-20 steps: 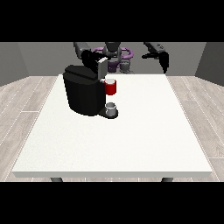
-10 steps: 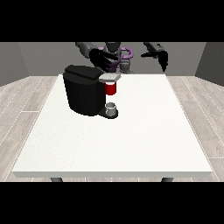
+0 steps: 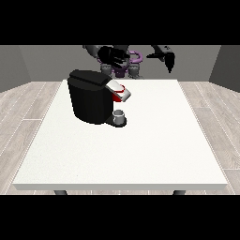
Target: Insert the coffee pod into the coffee machine and close the lid
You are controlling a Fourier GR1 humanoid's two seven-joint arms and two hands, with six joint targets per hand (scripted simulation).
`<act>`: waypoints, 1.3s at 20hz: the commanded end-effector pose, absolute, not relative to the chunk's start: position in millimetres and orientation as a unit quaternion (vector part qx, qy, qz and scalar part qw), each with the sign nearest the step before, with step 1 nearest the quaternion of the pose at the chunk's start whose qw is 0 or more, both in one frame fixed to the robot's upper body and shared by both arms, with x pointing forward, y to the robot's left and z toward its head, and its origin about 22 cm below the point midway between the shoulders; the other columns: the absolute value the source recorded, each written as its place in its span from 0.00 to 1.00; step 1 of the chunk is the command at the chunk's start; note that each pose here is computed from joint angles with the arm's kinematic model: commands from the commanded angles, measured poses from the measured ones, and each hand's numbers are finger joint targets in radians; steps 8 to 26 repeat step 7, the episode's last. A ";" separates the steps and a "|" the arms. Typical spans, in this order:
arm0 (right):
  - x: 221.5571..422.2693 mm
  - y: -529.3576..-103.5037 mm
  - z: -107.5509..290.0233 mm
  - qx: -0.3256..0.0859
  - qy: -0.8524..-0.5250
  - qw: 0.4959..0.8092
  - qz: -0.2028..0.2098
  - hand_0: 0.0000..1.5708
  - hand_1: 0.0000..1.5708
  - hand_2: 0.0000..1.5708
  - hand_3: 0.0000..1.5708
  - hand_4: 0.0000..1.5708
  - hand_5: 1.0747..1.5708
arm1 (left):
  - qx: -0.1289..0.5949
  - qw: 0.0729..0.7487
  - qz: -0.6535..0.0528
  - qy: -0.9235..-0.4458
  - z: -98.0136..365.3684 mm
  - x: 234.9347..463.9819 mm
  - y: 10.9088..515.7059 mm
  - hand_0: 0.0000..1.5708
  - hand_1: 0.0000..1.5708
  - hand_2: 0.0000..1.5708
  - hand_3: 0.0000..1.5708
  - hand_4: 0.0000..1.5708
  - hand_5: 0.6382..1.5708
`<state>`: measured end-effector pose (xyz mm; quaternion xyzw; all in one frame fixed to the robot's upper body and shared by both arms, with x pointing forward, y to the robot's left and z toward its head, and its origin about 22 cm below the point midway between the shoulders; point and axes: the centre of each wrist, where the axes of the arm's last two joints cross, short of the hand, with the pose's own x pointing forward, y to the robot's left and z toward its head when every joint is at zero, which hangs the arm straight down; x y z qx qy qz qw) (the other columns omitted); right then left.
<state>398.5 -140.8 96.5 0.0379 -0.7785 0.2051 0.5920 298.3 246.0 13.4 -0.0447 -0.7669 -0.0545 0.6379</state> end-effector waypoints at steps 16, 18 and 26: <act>324.9 -142.5 11.9 0.140 -0.748 0.635 0.133 0.00 0.00 0.00 0.00 0.10 1.00 | 0.000 0.674 -0.014 -0.739 -33.5 267.9 293.2 0.00 0.00 0.00 0.00 0.12 1.00; 324.9 -142.5 11.9 0.140 -0.748 0.635 0.133 0.00 0.00 0.00 0.00 0.10 1.00 | 0.000 0.674 -0.014 -0.739 -33.5 267.9 293.2 0.00 0.00 0.00 0.00 0.12 1.00; 324.9 -142.5 11.9 0.140 -0.748 0.635 0.133 0.00 0.00 0.00 0.00 0.10 1.00 | 0.000 0.674 -0.014 -0.739 -33.5 267.9 293.2 0.00 0.00 0.00 0.00 0.12 1.00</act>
